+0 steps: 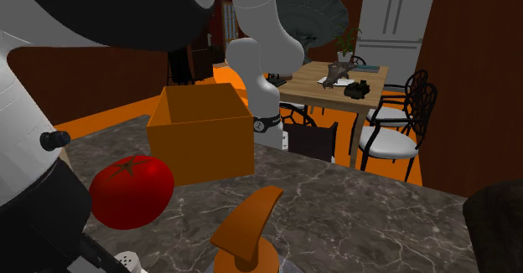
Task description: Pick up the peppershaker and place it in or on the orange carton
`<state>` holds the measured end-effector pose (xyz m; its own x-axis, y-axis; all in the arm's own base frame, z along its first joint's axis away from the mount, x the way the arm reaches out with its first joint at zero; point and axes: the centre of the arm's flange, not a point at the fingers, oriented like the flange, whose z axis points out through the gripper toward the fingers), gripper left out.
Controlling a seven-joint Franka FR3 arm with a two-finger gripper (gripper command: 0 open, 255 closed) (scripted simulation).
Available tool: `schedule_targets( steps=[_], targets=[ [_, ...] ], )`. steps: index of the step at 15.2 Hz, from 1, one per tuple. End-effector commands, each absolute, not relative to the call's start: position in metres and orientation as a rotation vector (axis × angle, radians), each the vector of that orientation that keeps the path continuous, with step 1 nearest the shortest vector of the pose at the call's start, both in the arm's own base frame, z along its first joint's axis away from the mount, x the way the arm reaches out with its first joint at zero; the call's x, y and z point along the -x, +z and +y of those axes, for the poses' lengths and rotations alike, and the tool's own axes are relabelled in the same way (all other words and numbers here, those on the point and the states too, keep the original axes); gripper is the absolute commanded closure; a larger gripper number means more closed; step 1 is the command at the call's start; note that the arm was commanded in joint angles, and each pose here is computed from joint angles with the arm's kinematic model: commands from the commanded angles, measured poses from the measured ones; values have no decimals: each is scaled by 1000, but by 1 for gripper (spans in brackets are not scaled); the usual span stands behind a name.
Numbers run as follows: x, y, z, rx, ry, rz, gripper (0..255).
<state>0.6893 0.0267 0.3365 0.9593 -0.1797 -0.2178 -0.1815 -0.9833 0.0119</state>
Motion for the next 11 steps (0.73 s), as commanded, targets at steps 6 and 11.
schedule_targets(
  steps=[6, 11],
  targets=[
    [-684, 317, 27, 3101, 343, 286, 0],
    [-684, 317, 27, 3101, 343, 286, 255]
  ],
)
